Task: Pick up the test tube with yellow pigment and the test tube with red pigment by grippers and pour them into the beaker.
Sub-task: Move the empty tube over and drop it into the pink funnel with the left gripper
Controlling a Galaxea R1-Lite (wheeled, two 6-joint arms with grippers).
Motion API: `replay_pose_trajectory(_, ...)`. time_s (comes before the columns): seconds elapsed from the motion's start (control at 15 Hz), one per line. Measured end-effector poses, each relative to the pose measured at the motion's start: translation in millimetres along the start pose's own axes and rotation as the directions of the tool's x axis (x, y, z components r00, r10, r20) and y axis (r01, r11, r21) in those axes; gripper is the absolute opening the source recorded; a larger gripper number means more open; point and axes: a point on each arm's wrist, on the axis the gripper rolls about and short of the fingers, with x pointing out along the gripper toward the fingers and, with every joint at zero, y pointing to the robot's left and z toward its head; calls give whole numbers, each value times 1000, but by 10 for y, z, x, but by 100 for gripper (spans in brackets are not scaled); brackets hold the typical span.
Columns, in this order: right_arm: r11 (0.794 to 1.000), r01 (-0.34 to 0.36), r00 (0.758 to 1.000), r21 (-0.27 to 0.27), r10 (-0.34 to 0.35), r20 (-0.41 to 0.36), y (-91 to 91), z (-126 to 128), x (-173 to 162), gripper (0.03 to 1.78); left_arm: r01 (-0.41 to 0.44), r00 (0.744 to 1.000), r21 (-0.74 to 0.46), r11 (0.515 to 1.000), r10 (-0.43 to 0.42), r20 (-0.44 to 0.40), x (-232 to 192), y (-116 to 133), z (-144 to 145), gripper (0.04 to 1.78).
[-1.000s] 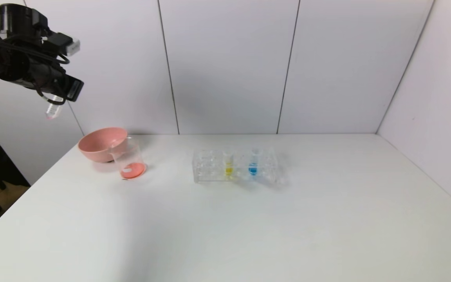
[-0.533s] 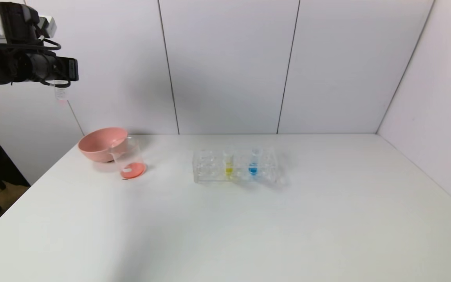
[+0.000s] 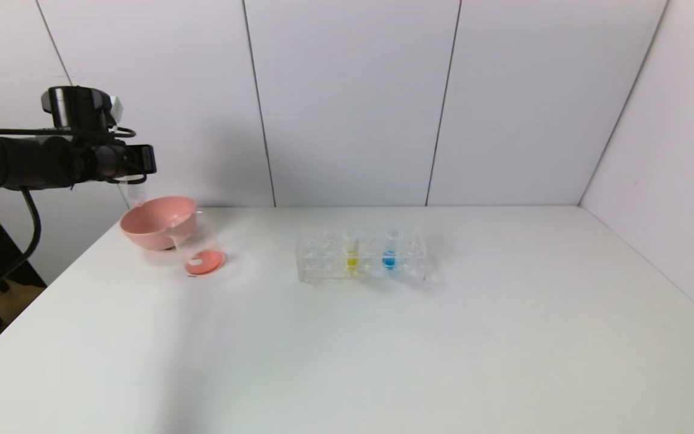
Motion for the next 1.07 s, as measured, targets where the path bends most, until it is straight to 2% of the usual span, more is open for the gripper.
replay_pose_trajectory(0.13, 1000, 0, 1000, 0, 0, 0, 0, 0, 0, 11, 9, 999, -2, 1000, -9, 37, 168, -8, -144, 48)
replay_pose_trajectory(0.47, 1000, 0, 1000, 0, 0, 0, 0, 0, 0, 11, 22, 1000, 4, 1000, -22, 9, 457, -28, -439, 49)
replay_pose_trajectory(0.73, 1000, 0, 1000, 0, 0, 1, 0, 2, 0, 11, 37, 999, 5, 999, -37, 12, 565, -1, -552, 50)
replay_pose_trajectory(0.93, 1000, 0, 1000, 0, 0, 0, 0, 1, 0, 11, 37, 999, 5, 999, -37, 13, 580, 8, -558, 68)
replay_pose_trajectory(1.07, 1000, 0, 1000, 0, 0, 0, 0, 1, 0, 11, 36, 999, 5, 999, -36, 15, 581, 15, -551, 95)
